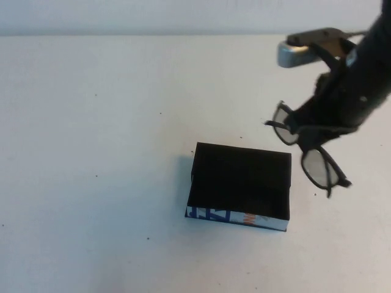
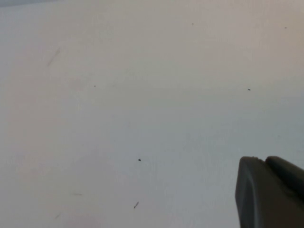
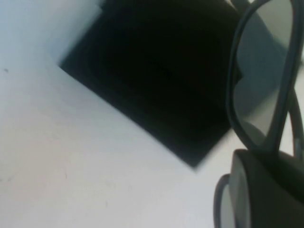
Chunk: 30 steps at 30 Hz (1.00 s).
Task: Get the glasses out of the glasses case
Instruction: Place the glasses on the table
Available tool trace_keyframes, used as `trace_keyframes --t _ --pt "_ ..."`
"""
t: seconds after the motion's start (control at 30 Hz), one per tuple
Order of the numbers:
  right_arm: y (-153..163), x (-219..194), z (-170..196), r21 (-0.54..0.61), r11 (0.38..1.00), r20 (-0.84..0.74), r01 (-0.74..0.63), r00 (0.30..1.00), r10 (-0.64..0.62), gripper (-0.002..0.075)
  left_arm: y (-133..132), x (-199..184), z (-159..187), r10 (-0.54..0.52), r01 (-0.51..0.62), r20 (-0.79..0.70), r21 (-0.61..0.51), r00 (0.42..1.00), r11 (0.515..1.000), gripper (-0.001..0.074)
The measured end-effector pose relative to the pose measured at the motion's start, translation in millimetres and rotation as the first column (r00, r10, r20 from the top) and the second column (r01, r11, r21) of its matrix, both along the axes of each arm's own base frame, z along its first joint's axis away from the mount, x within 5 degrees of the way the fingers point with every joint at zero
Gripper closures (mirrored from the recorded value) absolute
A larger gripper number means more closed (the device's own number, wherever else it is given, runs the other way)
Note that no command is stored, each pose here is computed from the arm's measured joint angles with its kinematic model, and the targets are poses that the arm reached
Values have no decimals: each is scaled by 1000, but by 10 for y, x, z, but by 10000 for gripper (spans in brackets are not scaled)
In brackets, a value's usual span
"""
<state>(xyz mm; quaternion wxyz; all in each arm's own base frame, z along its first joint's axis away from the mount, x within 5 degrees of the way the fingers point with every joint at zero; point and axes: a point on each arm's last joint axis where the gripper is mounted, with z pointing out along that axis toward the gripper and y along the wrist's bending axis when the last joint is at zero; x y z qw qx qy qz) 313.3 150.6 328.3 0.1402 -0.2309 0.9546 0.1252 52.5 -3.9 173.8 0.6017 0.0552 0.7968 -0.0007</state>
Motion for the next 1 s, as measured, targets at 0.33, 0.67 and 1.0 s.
trace_keyframes --t 0.33,0.67,1.0 --pt "-920 -549 -908 -23 905 -125 424 897 -424 715 0 0 0 0 0 0 0 1000 1000 739" --pt "-930 -492 -1222 -18 893 -109 450 887 -449 709 0 0 0 0 0 0 0 1000 1000 739" --pt "-907 -427 -1324 -11 910 -106 415 904 -414 645 0 0 0 0 0 0 0 1000 1000 739"
